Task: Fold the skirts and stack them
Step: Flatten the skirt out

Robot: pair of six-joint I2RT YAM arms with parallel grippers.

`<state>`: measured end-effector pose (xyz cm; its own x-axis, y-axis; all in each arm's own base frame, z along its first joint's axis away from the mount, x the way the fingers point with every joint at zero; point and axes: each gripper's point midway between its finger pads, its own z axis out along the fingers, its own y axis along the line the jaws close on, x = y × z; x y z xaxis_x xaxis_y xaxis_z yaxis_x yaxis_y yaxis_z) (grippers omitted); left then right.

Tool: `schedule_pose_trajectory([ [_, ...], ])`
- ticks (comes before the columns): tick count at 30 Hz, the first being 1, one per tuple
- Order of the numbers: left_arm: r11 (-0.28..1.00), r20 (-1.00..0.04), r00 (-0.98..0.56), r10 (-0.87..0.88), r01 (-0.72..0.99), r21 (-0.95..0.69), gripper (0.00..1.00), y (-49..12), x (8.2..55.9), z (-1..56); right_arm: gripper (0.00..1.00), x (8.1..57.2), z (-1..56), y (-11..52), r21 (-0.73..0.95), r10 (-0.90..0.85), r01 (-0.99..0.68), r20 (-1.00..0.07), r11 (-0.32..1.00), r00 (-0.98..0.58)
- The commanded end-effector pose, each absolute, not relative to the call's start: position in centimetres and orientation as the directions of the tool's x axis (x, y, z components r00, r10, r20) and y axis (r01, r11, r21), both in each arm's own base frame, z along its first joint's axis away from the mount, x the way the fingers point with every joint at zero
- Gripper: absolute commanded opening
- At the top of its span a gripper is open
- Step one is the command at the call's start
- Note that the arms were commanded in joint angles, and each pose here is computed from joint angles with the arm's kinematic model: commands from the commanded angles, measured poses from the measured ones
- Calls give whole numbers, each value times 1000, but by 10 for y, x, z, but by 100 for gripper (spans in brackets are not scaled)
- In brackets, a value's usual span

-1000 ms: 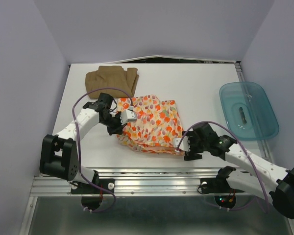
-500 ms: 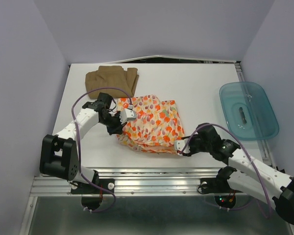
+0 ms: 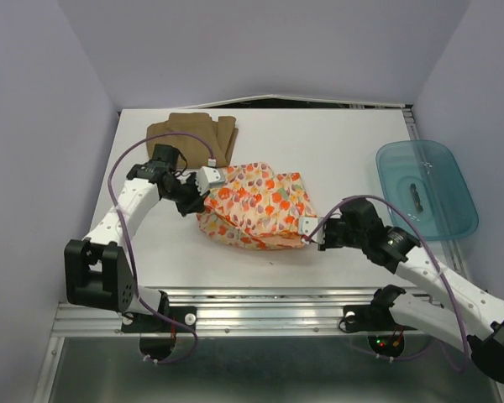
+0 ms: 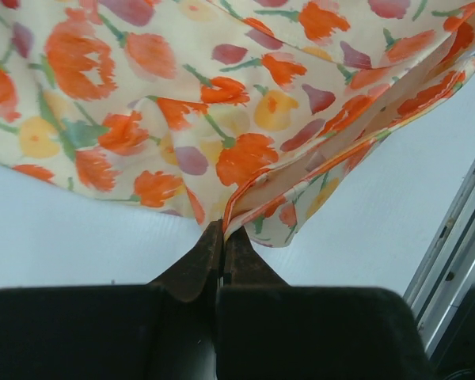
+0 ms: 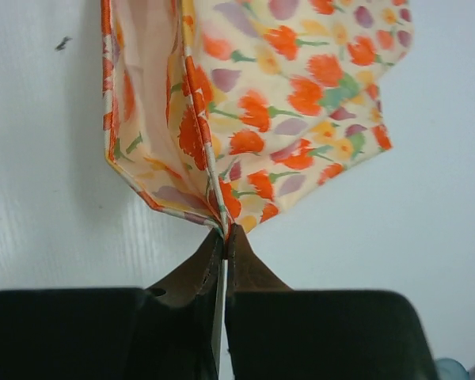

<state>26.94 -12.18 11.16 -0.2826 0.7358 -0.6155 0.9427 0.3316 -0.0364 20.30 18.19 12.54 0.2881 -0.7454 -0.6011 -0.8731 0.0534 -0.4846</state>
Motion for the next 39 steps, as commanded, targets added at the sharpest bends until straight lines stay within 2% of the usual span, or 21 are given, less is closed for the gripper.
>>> schedule_pose_trajectory([
  [1,413,-717,-210,665,903,120,0,-120,300,189,1,234,189,181,-533,-727,-801,-659,273,191],
  [6,546,-789,-141,598,792,273,0,-112,330,261,1,276,253,174,-544,-693,-689,-716,478,84],
  [8,598,-819,-88,567,728,336,0,-108,336,297,1,293,296,171,-536,-643,-618,-763,576,62],
  [9,612,-826,-68,560,707,356,0,-107,337,308,1,301,324,173,-536,-616,-584,-784,609,78],
  [12,660,-849,5,529,627,415,0,-101,334,351,1,308,360,164,-539,-586,-503,-807,676,77],
  [16,679,-850,98,518,557,478,0,-93,306,392,1,305,407,147,-522,-540,-411,-838,747,83],
  [19,683,-847,142,511,532,501,0,-90,284,402,1,291,438,130,-502,-507,-364,-857,784,91],
  [24,652,-830,285,479,518,554,0,-93,216,430,1,247,465,109,-456,-456,-392,-884,799,101],
  [29,606,-823,326,466,560,565,0,-97,171,428,1,213,467,112,-388,-398,-504,-913,772,92],
  [32,556,-830,283,480,634,537,0,-103,167,404,1,215,434,120,-366,-435,-557,-901,745,10],
  [36,549,-848,159,506,699,458,0,-105,191,362,1,247,372,124,-394,-519,-533,-849,749,-102],
  [39,604,-856,6,517,706,370,0,-101,232,322,1,277,312,130,-434,-601,-521,-772,735,-205],
])
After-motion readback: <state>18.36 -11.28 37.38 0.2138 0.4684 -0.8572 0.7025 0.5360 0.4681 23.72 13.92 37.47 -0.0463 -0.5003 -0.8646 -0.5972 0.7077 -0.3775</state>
